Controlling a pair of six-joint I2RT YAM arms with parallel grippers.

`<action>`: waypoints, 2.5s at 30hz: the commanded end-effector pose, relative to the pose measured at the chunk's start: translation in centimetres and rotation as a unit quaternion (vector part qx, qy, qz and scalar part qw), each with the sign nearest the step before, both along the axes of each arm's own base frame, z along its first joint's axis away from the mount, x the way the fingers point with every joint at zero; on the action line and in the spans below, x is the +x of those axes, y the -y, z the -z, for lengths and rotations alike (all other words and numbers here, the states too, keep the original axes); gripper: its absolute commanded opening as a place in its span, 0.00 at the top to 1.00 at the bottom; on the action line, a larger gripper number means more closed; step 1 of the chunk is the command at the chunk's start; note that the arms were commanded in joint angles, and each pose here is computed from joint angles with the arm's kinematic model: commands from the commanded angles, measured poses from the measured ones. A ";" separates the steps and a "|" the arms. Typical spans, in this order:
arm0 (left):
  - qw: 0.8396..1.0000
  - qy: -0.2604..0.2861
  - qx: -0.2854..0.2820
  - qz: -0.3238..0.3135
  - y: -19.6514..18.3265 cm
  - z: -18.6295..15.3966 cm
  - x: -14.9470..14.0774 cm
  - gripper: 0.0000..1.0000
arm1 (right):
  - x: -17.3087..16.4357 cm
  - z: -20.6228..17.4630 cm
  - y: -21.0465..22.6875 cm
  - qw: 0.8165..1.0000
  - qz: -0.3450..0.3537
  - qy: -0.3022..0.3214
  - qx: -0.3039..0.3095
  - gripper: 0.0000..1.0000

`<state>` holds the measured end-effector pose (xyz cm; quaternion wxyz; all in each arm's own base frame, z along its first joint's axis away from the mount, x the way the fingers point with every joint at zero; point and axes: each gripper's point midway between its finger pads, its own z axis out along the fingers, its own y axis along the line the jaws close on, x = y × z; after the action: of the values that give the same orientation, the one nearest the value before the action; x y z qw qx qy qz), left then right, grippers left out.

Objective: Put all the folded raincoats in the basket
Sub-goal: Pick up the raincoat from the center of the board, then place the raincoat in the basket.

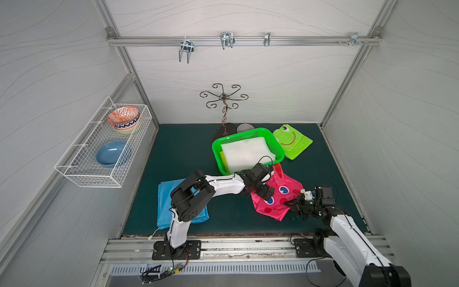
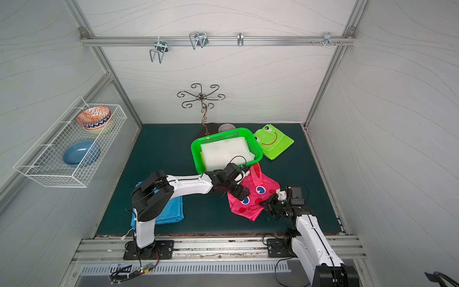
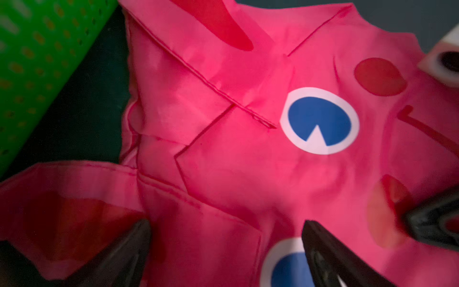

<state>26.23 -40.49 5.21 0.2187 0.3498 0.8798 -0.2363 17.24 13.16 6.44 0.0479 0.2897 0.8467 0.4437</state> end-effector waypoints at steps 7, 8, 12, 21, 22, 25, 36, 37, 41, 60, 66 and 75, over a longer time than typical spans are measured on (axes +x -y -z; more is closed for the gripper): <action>0.990 0.074 -0.114 0.031 0.0 -12.2 -1.2 0.01 | 2.1 -5.3 0.6 0.999 0.011 0.007 -0.032 1.00; 0.989 0.082 -0.118 0.032 -0.3 -12.8 -1.2 0.01 | 2.2 -5.7 0.8 0.999 0.015 0.001 -0.040 1.00; 0.982 0.103 -0.140 0.074 -0.8 -16.0 -2.8 0.01 | 2.7 -7.6 1.7 0.997 0.029 -0.024 -0.070 1.00; 0.964 0.193 -0.175 0.060 -3.4 -20.8 -3.3 0.00 | 5.7 -13.4 1.9 0.996 0.055 0.013 -0.071 1.00; 0.970 0.187 -0.155 0.023 -4.2 -21.0 -2.5 0.00 | 6.1 -13.9 1.9 0.996 0.056 0.015 -0.069 1.00; 0.981 0.161 -0.097 -0.049 -6.4 -20.5 -1.2 0.00 | 7.4 -15.5 1.9 0.995 0.064 0.029 -0.067 1.00; 0.928 -0.075 -0.108 -0.349 -19.7 -16.3 3.1 0.01 | 12.3 -23.0 2.0 0.987 0.094 0.114 -0.066 1.00; 0.927 -0.073 -0.096 -0.355 -20.4 -16.1 3.1 0.01 | 12.7 -23.8 1.9 0.986 0.097 0.124 -0.063 1.00; 0.920 -0.071 -0.041 -0.383 -23.1 -15.0 3.0 0.01 | 14.3 -26.4 1.2 0.979 0.105 0.165 -0.057 1.00; 0.836 -0.110 0.011 -0.537 -27.1 -7.7 5.4 0.04 | 21.6 -35.5 -15.2 0.942 -0.008 0.335 0.032 1.00; 0.840 -0.091 0.002 -0.535 -27.8 -8.6 4.6 0.05 | 24.2 -34.7 -19.4 0.928 -0.034 0.364 0.066 1.00; 0.839 -0.103 0.026 -0.533 -29.2 -7.1 2.6 0.05 | 27.5 -32.0 -21.8 0.919 -0.040 0.385 0.073 1.00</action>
<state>28.91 -11.92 11.95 0.1991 -0.1925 0.9559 -0.0976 44.03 34.01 35.05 0.2889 0.0973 0.7794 0.5474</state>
